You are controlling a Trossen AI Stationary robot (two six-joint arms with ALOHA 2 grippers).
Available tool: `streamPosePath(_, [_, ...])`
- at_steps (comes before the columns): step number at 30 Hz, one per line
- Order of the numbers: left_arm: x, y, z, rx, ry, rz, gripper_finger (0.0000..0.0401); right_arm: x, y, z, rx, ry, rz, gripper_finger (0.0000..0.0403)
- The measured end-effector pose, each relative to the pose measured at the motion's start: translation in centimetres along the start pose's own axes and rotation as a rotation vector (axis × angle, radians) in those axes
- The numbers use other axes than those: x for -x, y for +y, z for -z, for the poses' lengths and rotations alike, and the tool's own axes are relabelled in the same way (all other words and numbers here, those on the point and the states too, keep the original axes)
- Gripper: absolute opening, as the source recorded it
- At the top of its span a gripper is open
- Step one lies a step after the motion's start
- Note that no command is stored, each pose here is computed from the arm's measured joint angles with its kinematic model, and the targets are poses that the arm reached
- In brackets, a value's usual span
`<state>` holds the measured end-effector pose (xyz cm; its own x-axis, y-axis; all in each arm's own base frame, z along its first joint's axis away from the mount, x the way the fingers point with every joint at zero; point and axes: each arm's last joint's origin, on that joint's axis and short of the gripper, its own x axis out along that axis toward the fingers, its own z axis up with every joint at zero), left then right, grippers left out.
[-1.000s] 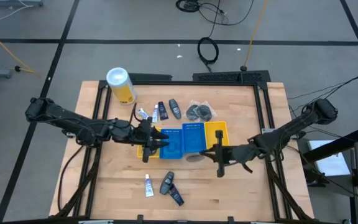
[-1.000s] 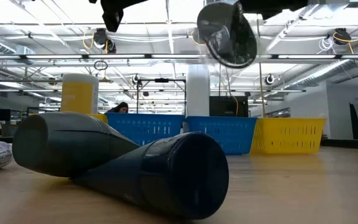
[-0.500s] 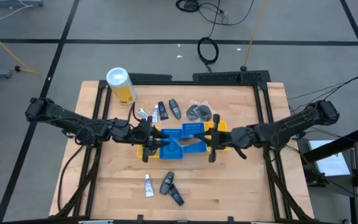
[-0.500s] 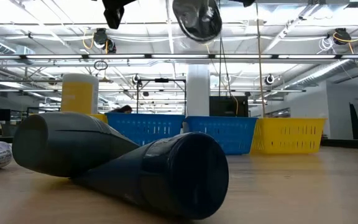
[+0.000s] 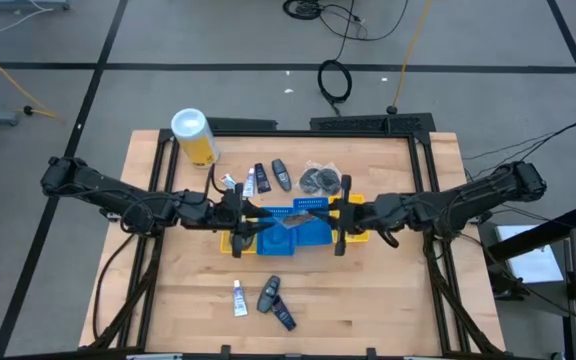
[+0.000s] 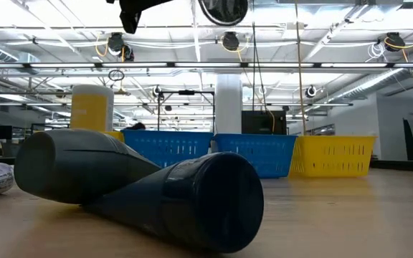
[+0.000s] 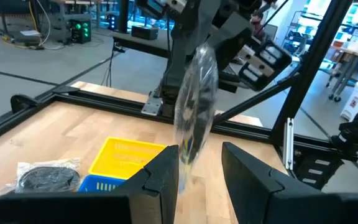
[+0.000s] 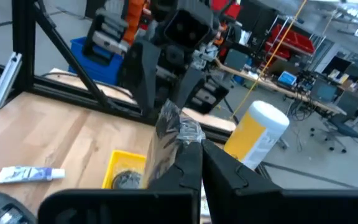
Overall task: Pick & Place Travel size toiletries
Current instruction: Put the hairbrush into the left yellow bin
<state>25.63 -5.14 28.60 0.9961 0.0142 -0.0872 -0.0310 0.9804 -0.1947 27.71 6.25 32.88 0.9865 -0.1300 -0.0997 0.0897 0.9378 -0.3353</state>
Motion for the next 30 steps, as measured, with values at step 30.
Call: streamPosePath(30, [-3.5, 0.8, 1.7, -0.058, -0.087, -0.024, 0.0016, -1.3, -0.6, 0.5, 0.003, 0.005, -0.006, 0.0000])
